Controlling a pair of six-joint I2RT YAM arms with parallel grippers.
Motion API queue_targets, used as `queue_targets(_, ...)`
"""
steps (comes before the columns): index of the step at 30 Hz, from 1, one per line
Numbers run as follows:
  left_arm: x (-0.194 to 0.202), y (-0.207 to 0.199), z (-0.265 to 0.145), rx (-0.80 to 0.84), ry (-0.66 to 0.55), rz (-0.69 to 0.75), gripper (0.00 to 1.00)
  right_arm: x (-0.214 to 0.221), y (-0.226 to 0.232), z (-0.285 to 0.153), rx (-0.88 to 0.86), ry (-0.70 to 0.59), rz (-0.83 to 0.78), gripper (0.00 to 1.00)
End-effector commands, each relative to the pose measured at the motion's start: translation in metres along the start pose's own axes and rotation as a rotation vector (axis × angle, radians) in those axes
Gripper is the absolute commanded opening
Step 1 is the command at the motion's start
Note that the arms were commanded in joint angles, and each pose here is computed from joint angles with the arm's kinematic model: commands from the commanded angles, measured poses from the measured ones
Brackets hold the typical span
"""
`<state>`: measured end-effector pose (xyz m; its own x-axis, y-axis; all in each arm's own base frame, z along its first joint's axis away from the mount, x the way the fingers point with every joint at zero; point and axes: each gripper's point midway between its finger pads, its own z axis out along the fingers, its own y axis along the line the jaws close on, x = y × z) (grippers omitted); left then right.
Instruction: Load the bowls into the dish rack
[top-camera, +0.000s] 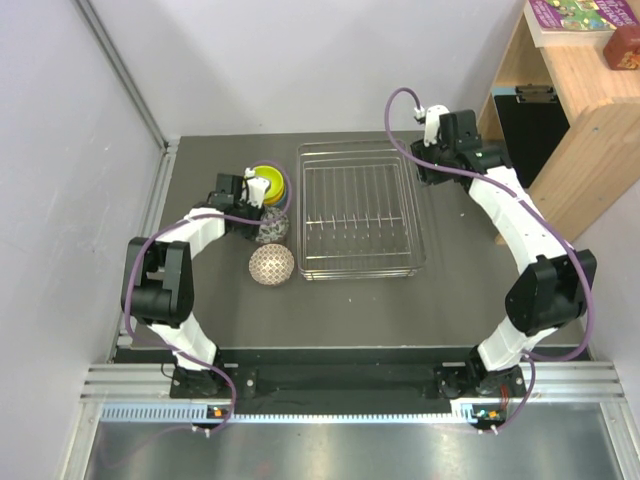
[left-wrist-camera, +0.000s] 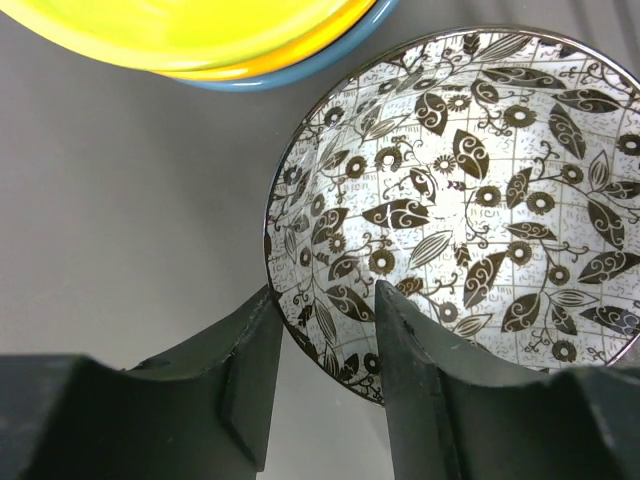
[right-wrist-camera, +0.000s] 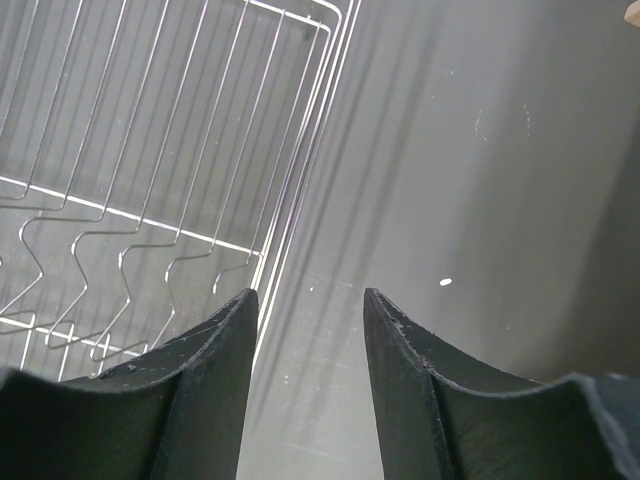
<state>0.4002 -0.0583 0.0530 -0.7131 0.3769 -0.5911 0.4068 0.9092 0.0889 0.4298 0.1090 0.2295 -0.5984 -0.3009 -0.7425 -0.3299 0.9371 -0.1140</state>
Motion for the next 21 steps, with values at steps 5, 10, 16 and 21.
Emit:
queue_targets(5, -0.013, 0.005, -0.009, -0.001, -0.031, -0.006, 0.37, -0.011, 0.006, -0.012, -0.02, -0.057, -0.027, 0.46)
queue_targets(10, -0.011, 0.009, -0.011, -0.017, -0.028, -0.009, 0.26, -0.003, 0.009, -0.013, -0.028, -0.042, -0.049, 0.46)
queue_targets(16, -0.013, 0.021, -0.014, -0.045, -0.038, -0.041, 0.18, 0.004, 0.012, -0.013, -0.033, -0.032, -0.059, 0.46)
queue_targets(21, -0.01, 0.03, -0.017, -0.072, -0.033, -0.058, 0.05, 0.007, 0.012, -0.013, -0.033, -0.03, -0.066, 0.46)
